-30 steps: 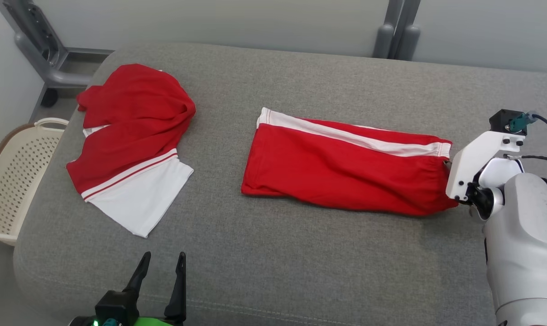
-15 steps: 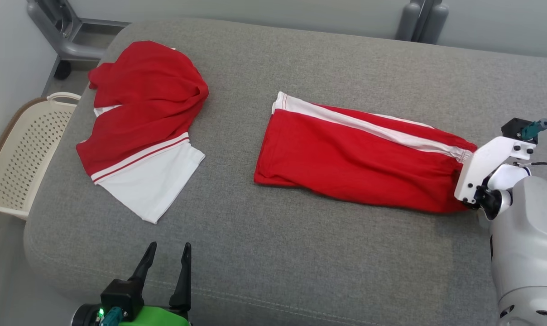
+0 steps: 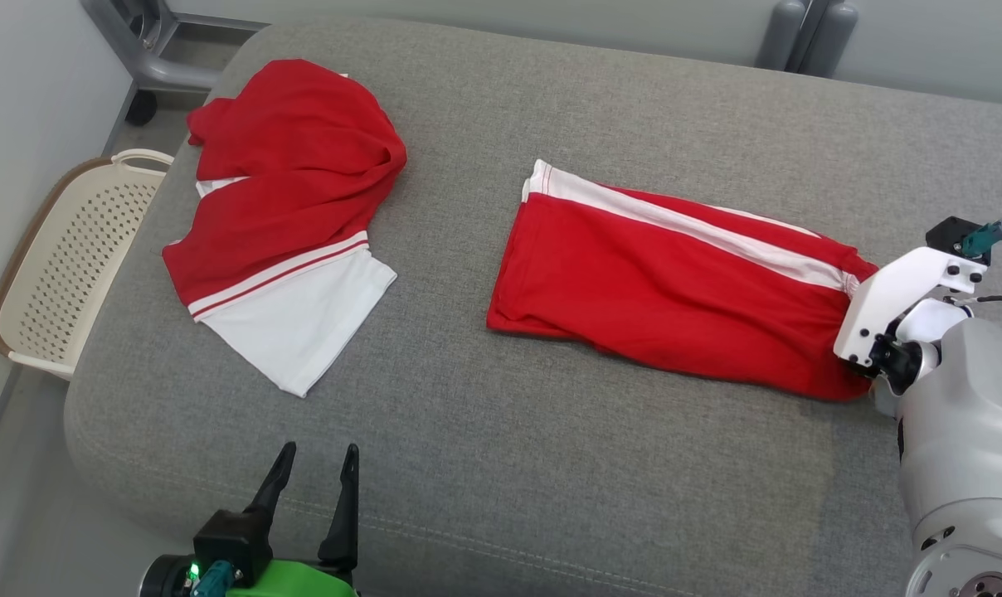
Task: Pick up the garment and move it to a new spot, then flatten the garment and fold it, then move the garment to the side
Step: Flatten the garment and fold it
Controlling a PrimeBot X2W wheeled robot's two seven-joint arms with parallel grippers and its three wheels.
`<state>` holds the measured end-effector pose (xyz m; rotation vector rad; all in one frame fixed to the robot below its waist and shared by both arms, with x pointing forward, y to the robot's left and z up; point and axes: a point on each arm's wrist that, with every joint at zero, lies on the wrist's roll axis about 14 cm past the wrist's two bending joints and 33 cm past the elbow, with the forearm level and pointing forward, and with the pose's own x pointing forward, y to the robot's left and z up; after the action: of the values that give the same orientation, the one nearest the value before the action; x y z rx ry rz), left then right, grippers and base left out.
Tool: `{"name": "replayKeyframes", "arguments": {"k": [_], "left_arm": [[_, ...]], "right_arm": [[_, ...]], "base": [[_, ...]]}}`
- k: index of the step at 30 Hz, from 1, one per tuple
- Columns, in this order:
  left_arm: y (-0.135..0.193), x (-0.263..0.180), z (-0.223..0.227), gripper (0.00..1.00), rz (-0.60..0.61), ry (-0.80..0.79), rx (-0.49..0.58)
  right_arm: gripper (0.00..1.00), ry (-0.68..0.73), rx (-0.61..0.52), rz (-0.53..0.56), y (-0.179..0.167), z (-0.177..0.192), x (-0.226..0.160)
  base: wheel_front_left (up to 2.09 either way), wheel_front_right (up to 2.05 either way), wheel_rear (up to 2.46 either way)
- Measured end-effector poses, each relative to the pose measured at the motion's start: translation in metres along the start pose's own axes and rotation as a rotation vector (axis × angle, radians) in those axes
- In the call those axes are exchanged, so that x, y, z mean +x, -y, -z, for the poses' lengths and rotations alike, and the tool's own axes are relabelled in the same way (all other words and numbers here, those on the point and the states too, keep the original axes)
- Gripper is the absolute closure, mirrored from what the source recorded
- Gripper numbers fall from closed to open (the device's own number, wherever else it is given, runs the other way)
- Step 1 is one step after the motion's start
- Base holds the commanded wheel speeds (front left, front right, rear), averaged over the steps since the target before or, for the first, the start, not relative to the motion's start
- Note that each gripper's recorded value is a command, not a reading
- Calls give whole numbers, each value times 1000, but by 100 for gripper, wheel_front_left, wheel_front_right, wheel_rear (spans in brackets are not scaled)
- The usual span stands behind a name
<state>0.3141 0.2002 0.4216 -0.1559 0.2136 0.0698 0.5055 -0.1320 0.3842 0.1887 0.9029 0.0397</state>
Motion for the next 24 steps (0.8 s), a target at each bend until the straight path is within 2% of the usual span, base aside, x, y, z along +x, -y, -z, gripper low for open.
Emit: {"name": "replayKeyframes", "arguments": {"k": [8,17,24], "left_arm": [[0,0,-2,0,-4,6,-2],[6,0,-7,0,19,20,-4],[7,-1,-10,0,22,29,2]], "right_arm": [[100,21,-3,43,11,-5,-4],[100,65,-49,240,71,-24,-31],[100,108,-44,337,99,-44,-51]], "base": [[0,0,0],[0,0,0],[0,0,0]]}}
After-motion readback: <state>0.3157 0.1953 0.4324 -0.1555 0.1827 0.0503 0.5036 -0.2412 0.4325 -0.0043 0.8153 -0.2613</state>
